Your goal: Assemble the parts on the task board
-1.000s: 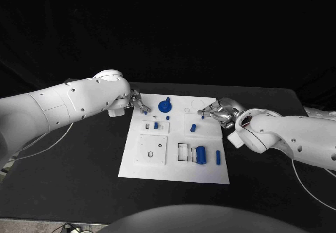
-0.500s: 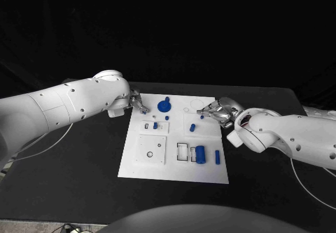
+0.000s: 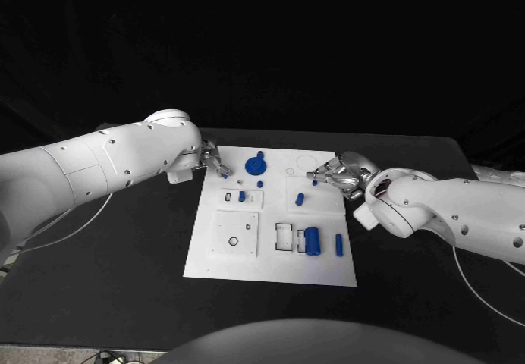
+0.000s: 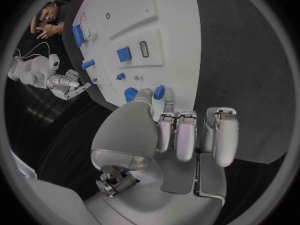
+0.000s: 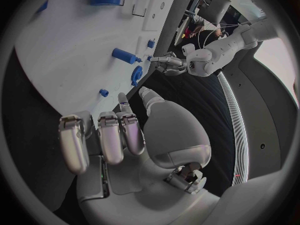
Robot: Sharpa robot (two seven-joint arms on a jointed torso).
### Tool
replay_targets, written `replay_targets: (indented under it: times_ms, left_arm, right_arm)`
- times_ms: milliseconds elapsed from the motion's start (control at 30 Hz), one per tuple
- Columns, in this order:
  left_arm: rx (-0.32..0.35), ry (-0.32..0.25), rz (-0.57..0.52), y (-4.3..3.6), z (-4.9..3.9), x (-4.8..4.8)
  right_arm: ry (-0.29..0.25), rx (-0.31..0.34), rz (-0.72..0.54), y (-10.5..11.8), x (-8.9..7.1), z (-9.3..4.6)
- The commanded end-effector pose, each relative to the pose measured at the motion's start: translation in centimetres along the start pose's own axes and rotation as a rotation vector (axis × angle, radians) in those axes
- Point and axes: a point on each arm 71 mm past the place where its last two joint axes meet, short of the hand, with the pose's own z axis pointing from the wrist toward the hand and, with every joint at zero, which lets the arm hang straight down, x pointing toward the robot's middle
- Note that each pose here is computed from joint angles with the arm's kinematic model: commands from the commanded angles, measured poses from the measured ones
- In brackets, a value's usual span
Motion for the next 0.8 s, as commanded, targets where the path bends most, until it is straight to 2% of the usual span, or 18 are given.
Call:
replay_targets:
  times_ms: [33,800]
  left_arm:
    - [0.014,0.011,0.004,-0.26,0.01,0.09]
    - [0.031,0.012,-0.003,-0.38,0.06,0.12]
  right_arm:
    - [0.016,-0.003,-0.007,0.05,0.19,-0.01]
    - [0.016,-0.003,-0.007,0.05,0.19,0.01]
